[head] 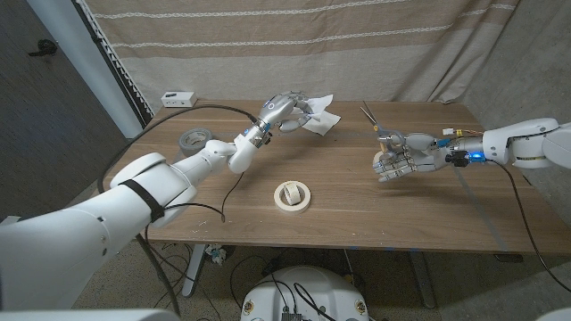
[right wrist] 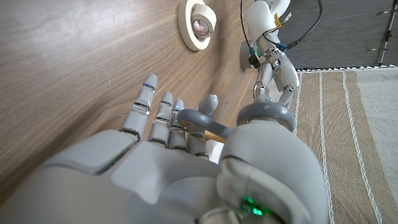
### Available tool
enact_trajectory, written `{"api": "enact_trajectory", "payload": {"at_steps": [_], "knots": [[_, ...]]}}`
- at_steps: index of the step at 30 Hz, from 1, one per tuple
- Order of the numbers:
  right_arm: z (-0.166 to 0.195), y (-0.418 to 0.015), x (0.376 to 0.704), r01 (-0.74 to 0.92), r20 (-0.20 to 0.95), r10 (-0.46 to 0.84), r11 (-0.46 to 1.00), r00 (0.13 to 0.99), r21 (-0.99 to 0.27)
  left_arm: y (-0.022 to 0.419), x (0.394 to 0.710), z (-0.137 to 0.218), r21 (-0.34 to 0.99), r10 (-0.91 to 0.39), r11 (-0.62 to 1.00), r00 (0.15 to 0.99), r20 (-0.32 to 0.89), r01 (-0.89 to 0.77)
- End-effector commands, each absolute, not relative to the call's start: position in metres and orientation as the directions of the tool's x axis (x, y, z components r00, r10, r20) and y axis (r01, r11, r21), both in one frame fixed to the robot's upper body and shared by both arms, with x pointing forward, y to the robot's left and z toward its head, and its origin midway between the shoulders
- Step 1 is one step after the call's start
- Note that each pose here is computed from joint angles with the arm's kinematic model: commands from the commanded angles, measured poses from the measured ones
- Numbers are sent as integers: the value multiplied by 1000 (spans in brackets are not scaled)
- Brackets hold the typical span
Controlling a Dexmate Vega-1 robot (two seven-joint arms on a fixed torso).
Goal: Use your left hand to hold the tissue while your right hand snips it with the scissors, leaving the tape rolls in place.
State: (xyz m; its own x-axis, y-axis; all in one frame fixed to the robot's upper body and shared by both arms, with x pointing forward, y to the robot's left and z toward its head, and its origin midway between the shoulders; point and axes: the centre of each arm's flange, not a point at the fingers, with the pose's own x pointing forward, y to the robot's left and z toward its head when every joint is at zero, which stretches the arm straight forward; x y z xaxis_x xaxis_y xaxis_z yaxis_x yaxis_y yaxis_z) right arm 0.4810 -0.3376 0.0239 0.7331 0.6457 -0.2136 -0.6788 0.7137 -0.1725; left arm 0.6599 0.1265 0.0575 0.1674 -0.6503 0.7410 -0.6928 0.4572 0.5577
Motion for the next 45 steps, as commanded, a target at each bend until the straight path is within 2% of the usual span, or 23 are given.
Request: {"api": "enact_trajectory", "payload": {"at_steps": [1,25,45], "knots": [[22,-333,478,-696,-227,659,698,717,-171,128,660,58,550,-589,530,186,787,-646],[40,-324,478,-712,-287,652,657,702,-247,116,656,56,567,-622,536,162,766,-625],[44,-312,485,-744,-328,668,621,668,-248,110,654,57,574,-634,539,152,758,-617]]}}
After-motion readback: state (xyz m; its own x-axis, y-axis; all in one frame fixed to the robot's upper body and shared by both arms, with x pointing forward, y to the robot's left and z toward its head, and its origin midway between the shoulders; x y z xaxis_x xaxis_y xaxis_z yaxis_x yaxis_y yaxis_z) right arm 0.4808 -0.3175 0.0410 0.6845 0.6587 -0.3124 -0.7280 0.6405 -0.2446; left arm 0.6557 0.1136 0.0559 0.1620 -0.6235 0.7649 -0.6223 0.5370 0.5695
